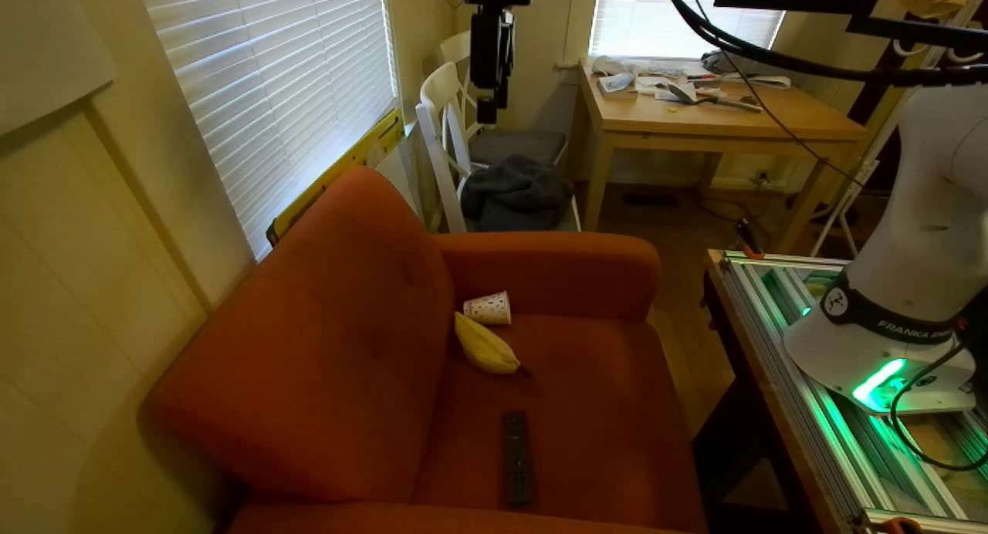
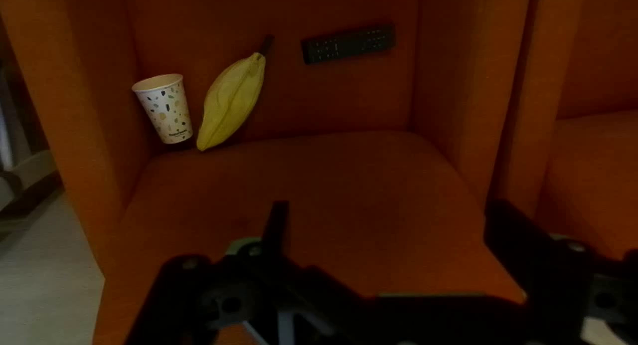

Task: Put the remote on the arm rest

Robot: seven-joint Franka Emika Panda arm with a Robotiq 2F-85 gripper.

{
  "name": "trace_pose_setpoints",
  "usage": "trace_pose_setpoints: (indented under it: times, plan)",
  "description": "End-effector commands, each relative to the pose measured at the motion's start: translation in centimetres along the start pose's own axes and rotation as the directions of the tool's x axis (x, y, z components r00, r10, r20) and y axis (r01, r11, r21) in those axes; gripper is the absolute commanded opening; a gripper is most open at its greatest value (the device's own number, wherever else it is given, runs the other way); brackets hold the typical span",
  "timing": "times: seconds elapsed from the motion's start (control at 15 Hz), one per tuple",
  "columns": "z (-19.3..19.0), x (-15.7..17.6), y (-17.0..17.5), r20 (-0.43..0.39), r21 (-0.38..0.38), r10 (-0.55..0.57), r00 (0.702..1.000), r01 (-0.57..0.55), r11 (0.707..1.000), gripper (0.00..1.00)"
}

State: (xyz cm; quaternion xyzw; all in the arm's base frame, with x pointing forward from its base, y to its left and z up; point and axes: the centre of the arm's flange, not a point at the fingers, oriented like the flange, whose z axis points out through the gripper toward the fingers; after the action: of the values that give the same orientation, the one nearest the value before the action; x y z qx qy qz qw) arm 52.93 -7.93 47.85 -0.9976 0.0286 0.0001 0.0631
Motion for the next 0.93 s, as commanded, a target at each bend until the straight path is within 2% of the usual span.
trace_pose_setpoints:
  times: [0.0, 0.6, 0.73, 0.87]
  plan:
    - [0.1, 0.0, -0.3, 0.002, -0.002, -0.012, 1.000, 0.012, 1.000, 1.00]
    - [0.2, 0.1, -0.3, 0.006, -0.007, -0.025, 1.000, 0.025, 1.000, 1.00]
    - [0.5, 0.7, 0.3, 0.004, -0.019, 0.095, 0.995, -0.095, 0.995, 1.00]
    - [1.1, 1.0, 0.9, -0.009, -0.022, 0.225, 0.974, -0.225, 0.974, 1.00]
